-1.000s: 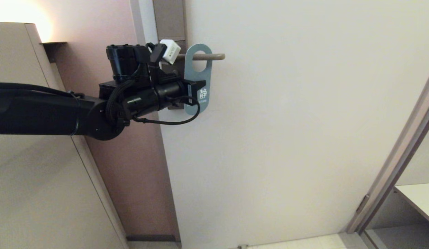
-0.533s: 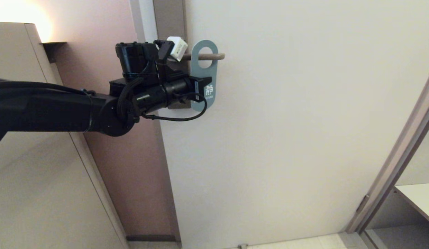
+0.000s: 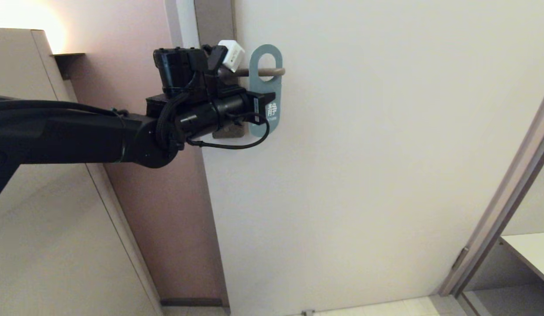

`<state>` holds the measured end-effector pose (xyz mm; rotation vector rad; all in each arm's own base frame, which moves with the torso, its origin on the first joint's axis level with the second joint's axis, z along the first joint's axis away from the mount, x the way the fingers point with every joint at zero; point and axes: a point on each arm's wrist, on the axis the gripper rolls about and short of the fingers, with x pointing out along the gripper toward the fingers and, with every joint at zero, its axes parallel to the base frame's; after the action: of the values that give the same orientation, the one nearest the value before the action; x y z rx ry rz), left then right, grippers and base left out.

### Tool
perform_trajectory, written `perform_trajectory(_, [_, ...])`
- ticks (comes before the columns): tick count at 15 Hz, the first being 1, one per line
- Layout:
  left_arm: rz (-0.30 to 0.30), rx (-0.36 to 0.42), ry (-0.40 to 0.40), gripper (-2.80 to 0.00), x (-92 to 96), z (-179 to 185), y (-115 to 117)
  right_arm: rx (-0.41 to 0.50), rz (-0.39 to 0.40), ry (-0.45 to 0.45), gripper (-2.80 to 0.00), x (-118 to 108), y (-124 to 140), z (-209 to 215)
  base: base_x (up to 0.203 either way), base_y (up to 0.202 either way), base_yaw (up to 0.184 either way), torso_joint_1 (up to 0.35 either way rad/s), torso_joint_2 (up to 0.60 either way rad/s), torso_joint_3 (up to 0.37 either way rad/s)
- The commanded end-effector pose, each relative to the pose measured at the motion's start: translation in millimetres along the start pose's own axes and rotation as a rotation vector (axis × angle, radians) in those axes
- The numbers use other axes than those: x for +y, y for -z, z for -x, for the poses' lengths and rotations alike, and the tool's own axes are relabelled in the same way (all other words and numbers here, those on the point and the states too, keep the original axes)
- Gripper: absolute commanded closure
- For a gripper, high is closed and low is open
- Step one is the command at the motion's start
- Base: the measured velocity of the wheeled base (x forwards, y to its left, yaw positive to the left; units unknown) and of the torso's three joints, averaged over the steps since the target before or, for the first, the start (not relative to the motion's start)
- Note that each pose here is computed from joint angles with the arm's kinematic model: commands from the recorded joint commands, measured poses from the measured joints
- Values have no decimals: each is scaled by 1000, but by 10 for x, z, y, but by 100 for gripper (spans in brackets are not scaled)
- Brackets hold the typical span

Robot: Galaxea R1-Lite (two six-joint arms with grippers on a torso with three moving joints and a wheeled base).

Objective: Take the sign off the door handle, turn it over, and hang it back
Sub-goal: Take down the sign

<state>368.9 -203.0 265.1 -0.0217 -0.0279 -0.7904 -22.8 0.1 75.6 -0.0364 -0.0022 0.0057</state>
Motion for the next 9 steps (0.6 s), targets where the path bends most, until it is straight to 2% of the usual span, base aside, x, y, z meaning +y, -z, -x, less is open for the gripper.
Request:
perform_trajectory(1, [0, -1, 10, 0, -22, -38, 10, 1, 0, 0, 0, 0, 0, 0, 0, 0, 0, 0, 0, 0])
perform_trajectory(9, [2, -3, 44, 0, -163, -71, 7, 1, 0, 0, 0, 0, 0, 0, 0, 0, 0, 0, 0, 0])
